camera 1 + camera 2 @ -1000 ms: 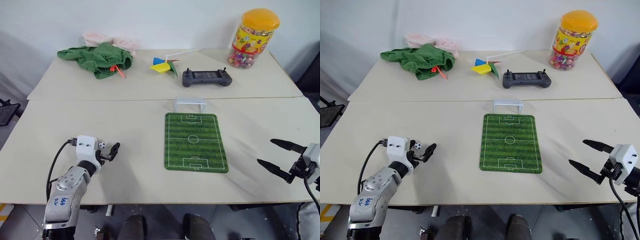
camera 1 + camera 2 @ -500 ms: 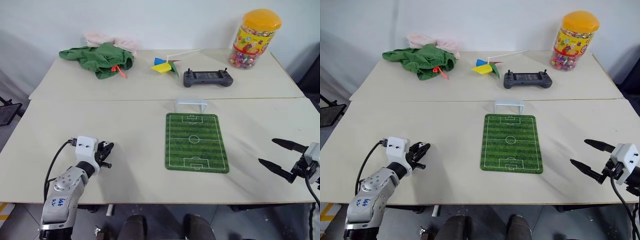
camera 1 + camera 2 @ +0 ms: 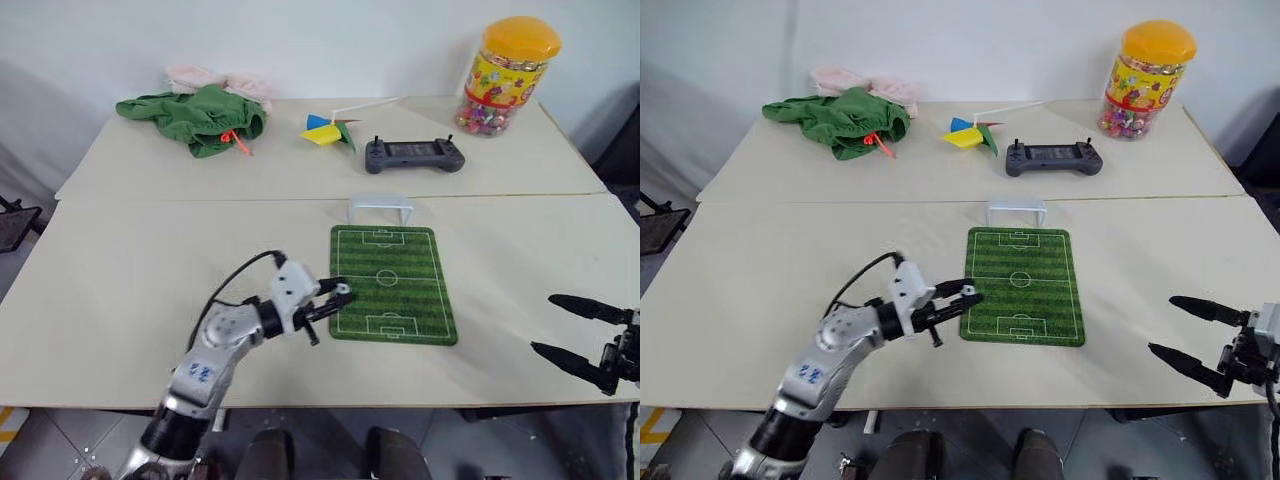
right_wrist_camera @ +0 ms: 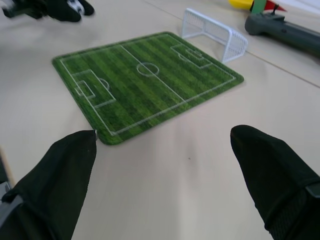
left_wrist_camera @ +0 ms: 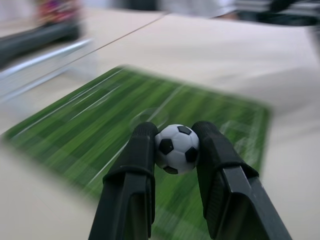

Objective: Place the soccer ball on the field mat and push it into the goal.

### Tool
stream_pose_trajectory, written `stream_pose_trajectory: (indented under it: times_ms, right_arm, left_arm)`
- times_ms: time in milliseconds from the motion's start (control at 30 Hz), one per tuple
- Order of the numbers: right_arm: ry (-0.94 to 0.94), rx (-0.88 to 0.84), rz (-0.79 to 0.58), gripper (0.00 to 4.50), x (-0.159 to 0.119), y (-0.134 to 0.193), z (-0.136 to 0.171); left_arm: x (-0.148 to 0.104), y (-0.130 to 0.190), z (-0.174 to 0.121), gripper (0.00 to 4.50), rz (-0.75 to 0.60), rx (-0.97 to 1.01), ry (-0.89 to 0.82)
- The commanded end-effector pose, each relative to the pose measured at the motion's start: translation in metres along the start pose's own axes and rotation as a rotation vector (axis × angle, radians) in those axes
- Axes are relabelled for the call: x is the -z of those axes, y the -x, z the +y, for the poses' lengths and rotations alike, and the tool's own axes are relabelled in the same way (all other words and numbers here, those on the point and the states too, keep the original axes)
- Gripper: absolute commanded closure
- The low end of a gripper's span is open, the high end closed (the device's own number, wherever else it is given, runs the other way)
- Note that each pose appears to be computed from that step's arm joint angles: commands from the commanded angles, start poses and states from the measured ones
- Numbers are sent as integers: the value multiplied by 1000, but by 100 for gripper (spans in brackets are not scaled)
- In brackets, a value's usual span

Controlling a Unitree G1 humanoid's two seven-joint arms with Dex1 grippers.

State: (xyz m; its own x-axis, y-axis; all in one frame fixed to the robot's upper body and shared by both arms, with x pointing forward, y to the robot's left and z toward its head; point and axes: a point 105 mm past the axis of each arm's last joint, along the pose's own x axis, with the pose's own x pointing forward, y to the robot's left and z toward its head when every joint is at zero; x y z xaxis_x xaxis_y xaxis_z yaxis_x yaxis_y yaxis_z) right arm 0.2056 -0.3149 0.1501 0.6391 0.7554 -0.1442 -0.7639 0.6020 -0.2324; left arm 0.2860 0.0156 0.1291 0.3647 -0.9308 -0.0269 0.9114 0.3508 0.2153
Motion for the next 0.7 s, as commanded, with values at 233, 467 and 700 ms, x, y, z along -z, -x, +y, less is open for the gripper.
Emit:
stream_pose_trajectory:
  times_ms: [233,467,700]
  right_arm:
    - [-7,92,7,0,-1,16,21]
    - [-22,148,31,0,1,25,34]
    - [-30,175,40,0,2,27,39]
  left_arm:
    - [9,-48,-38,362,20,238,-80]
    - [26,-45,-34,362,84,248,-91]
    - [29,-48,-27,362,91,229,-94]
